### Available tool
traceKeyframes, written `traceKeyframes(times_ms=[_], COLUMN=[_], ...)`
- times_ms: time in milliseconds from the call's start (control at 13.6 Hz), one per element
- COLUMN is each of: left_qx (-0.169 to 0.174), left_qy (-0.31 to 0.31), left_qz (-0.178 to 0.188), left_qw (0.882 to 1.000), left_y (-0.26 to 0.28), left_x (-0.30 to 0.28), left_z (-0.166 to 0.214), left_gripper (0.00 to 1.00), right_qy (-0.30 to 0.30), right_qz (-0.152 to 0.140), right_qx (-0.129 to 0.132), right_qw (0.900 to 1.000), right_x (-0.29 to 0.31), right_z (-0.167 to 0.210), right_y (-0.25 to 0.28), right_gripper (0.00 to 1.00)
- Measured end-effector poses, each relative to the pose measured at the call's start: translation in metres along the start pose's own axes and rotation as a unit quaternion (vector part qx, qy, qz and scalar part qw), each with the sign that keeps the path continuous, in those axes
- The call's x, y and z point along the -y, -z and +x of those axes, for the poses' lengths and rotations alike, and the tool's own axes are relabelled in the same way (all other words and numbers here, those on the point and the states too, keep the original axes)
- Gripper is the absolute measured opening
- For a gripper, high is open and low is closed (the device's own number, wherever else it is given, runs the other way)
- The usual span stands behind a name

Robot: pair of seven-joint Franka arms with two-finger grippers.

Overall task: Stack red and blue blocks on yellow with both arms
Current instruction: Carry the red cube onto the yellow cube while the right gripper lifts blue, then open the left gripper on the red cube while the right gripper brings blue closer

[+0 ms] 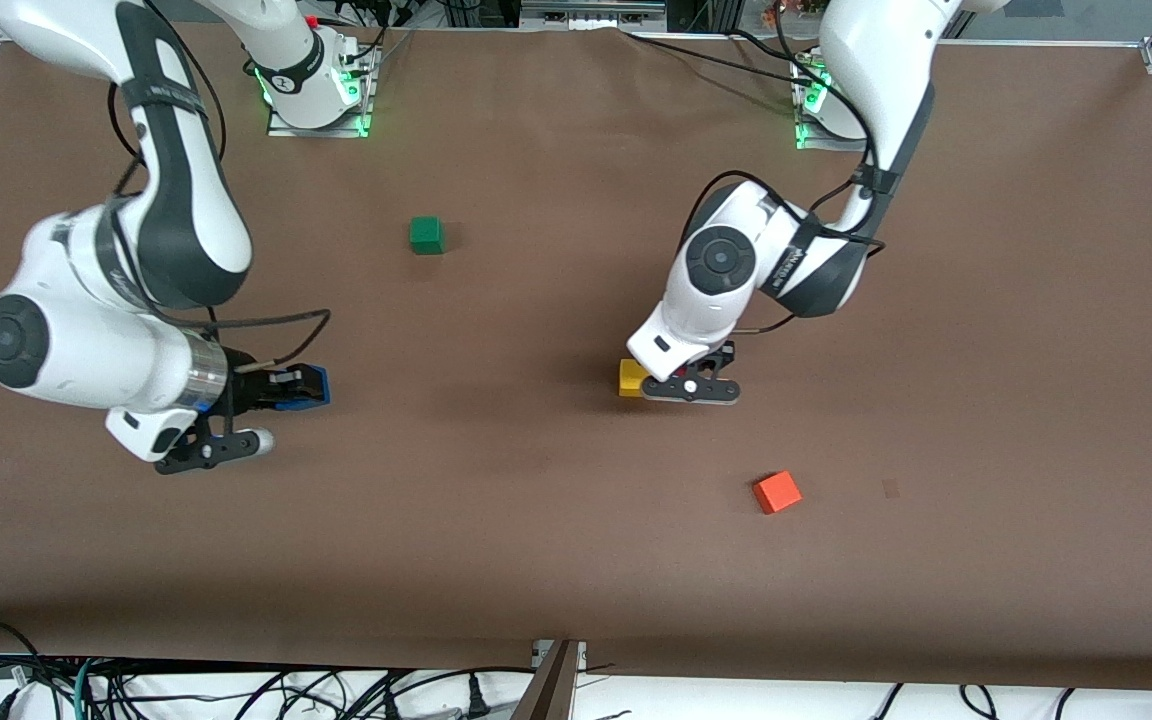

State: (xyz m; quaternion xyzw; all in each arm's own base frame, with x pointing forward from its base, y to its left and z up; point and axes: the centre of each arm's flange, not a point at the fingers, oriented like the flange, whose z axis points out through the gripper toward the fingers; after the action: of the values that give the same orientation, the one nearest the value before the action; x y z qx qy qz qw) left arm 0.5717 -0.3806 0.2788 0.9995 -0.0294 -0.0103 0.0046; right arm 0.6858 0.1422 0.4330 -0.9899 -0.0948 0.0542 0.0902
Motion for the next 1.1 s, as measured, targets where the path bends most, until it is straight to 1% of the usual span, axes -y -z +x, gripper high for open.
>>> traceKeyframes(times_ms=[147, 221, 515, 736, 1104], left_qx=[0.007, 0.010, 0.002, 0.001, -0.001], left_qy=[-0.007, -0.004, 0.008, 0.008, 0.011], left_qz=[0.005, 0.006, 0.017, 0.017, 0.018], left_qw=[1.000, 1.000, 1.000, 1.000, 1.000], left_y=[-0.013, -0.019, -0.030, -0.031, -0.032], left_x=[-0.011, -0.017, -0.043, -0.050, -0.048], left_z=[-0.007, -0.009, -0.015, -0.018, -0.014], left_gripper=[0.56, 0.56, 0.56, 0.56, 0.56], right_qy=[-0.011, -0.019, -0.048, -0.066, -0.078], right_qz=[-0.009, -0.010, -0.017, -0.019, -0.018], right_qx=[-0.001, -0.003, 0.001, -0.008, -0.021], right_qw=[1.000, 1.000, 0.999, 0.998, 0.997], right_x=[0.011, 0.019, 0.064, 0.089, 0.115], right_z=[-0.002, -0.002, 0.005, 0.010, 0.010], right_y=[0.027, 0.032, 0.010, 0.000, -0.001], right_gripper=[0.56, 0.56, 0.56, 0.56, 0.56])
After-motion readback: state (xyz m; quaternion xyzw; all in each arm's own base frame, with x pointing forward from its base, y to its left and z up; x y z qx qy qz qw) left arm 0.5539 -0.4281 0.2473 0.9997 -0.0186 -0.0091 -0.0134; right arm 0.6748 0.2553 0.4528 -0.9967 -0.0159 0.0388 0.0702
